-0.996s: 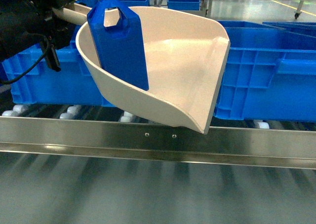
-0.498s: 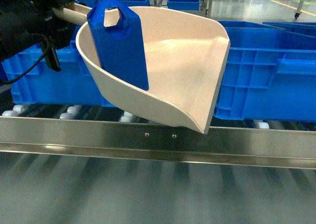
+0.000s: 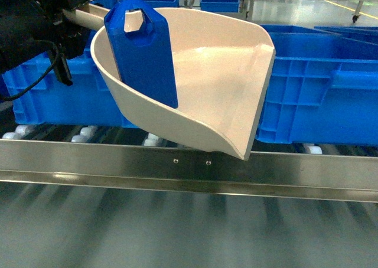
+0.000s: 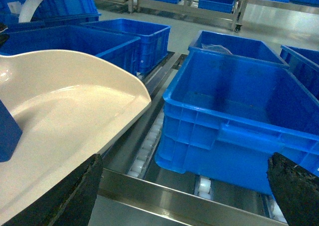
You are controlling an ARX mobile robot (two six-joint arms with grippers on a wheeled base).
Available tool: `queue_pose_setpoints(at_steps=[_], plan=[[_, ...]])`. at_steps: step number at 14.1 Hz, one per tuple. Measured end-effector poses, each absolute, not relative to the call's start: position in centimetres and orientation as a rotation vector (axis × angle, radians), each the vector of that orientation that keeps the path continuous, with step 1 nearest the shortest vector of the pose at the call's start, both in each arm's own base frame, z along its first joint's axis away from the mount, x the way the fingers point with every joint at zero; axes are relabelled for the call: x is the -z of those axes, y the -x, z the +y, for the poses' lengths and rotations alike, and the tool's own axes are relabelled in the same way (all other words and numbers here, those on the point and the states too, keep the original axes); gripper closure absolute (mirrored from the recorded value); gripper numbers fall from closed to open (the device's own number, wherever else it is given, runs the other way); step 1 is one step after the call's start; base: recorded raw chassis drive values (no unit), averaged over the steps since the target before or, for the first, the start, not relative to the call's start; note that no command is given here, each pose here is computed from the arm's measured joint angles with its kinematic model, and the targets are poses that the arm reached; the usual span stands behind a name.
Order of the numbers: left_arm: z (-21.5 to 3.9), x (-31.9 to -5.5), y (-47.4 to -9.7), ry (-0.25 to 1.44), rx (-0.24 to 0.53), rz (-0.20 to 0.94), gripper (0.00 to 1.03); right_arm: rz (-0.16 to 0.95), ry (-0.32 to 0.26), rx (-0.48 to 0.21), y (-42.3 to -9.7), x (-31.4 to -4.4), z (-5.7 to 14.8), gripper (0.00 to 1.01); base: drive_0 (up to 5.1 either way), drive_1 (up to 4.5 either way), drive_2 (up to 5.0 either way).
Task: Place part in tray to right shelf
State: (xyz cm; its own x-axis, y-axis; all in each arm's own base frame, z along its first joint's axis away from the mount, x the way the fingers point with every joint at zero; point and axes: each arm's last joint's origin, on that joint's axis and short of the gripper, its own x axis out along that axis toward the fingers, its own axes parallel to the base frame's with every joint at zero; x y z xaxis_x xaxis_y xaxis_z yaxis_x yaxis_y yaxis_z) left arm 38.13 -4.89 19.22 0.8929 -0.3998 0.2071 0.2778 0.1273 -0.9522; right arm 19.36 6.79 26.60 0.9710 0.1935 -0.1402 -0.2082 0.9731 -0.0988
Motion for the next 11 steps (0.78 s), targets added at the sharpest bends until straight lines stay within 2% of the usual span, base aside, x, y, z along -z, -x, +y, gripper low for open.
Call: queue_pose_setpoints(at_steps=[1,2,3,5,6,7,9,11], plan=[[-5.0,-19.3,-38.1,1.365,0.463,0.112,0.91,0.130,0.113,-0.203,-19.4,-26.6,6.8,0.03,0.0,0.00,0.0],[-4.9,-19.9,-37.6,1.398,0.260,0.107,0.91,0.129,0.113,-0.204,-19.4,-26.6,6.8,0.03,0.0,0.00,0.0],[-4.7,-21.7,-37.0,1.413,0.212,0.010,0.91,0.131,0.113,-0.204,-19.4,-26.6,6.8,0.03,0.0,0.00,0.0],[-3.9,-26.0,-36.8,1.437,0.287,-0.163,0.91,0.131,0.113,-0.203,-19.4,-26.6,6.8,0.03,0.0,0.00,0.0],[-3.3,-26.5,-37.0,1.438,0.266,-0.183,0.91,0.130,0.113,-0.203,-19.4,-26.6,6.8,0.03,0.0,0.00,0.0],[-2.4,-26.7,-37.4,1.437,0.202,-0.196,0.91,0.130,0.113,-0.204,-19.4,-26.6,6.8,0.03,0.0,0.00,0.0],[0.5,-28.2,-38.4,1.411,-0.002,-0.261,0.91,0.130,0.113,-0.204,-19.4,-26.6,6.8,0.03,0.0,0.00,0.0],[3.8,-29.8,-39.1,1.287,-0.288,-0.350,0.91,0.130,0.113,-0.203,-19.4,-26.6,6.8,0.03,0.0,0.00,0.0]])
